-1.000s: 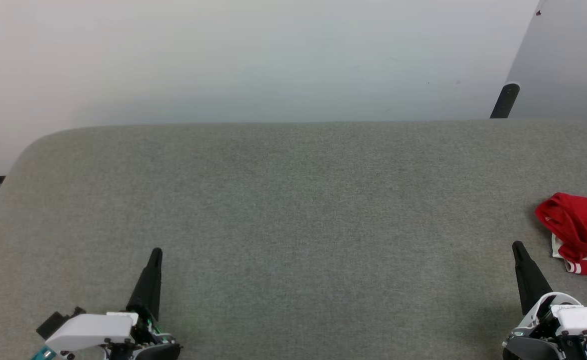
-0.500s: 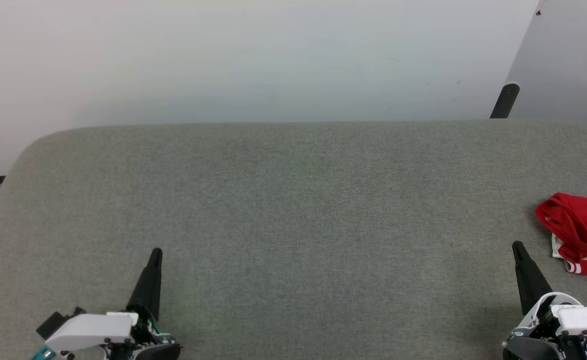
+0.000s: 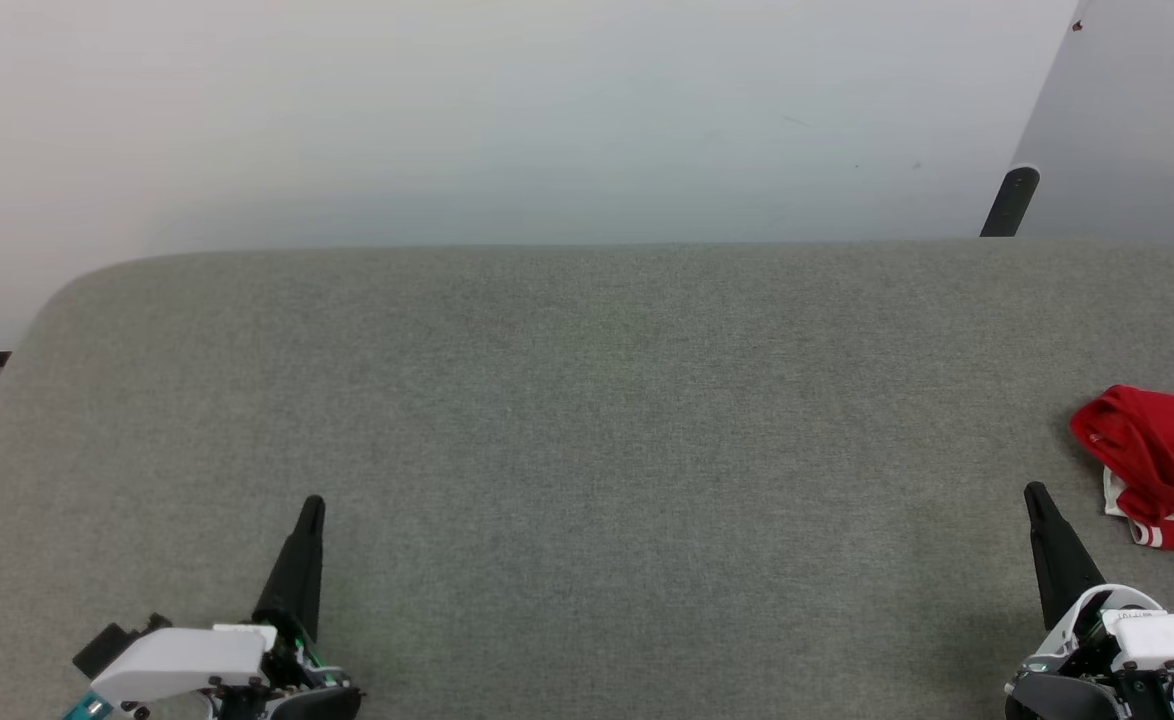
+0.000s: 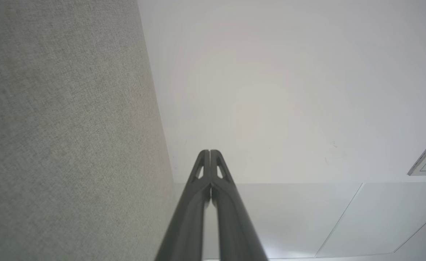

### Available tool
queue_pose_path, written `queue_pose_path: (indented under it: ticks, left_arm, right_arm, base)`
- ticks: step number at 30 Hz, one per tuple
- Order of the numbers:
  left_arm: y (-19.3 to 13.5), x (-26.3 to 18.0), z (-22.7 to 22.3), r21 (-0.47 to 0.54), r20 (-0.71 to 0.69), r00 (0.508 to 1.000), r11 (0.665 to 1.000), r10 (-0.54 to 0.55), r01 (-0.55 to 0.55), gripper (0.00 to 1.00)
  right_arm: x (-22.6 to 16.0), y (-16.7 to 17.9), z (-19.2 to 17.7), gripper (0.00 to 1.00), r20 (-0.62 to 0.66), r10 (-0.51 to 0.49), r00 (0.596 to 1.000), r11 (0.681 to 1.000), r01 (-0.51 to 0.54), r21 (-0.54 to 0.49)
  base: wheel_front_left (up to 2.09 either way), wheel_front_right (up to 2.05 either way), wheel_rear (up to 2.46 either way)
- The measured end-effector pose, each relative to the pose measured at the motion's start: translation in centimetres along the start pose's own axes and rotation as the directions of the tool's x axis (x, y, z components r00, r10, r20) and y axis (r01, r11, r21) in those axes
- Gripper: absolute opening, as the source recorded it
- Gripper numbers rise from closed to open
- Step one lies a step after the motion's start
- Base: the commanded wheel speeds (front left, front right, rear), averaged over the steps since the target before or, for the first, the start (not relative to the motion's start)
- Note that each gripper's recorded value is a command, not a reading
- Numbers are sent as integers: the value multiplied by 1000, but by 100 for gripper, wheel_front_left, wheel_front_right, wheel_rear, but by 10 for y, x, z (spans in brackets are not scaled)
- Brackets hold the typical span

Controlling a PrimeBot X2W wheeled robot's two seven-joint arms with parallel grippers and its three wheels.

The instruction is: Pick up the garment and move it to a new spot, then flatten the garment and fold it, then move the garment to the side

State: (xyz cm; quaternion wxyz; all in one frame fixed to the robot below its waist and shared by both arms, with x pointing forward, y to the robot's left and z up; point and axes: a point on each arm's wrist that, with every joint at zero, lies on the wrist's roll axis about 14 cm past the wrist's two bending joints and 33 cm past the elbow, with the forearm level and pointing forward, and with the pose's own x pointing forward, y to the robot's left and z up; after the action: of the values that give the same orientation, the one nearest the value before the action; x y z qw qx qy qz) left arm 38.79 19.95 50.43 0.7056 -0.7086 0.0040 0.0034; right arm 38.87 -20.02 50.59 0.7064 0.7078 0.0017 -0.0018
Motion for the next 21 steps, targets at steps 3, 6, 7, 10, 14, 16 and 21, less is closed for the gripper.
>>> queue_pose_path:
  ticks: [3,6,7,10,14,16,21]
  left_arm:
    - [0,0,0,0,0,1000,1000,0,0,0]
    - [0,0,0,0,0,1000,1000,0,0,0]
    - [0,0,0,0,0,1000,1000,0,0,0]
    - [0,0,0,0,0,1000,1000,0,0,0]
    - [0,0,0,0,0,1000,1000,0,0,0]
    - [0,0,0,0,0,1000,1000,0,0,0]
    - [0,0,0,0,0,1000,1000,0,0,0]
  right_arm:
    - [0,0,0,0,0,0,1000,1000,0,0]
    - [0,0,0,0,0,0,1000,1000,0,0]
    - [0,0,0,0,0,0,1000,1000,0,0]
    - [0,0,0,0,0,0,1000,1000,0,0]
    - [0,0,0,0,0,0,1000,1000,0,0]
    - [0,0,0,0,0,0,1000,1000,0,0]
    - [0,0,0,0,0,0,1000,1000,0,0]
  base:
    - [0,0,0]
    - [0,0,0]
    - [0,0,0]
    - [0,0,0]
    - [0,0,0]
    - [0,0,0]
    - [0,0,0]
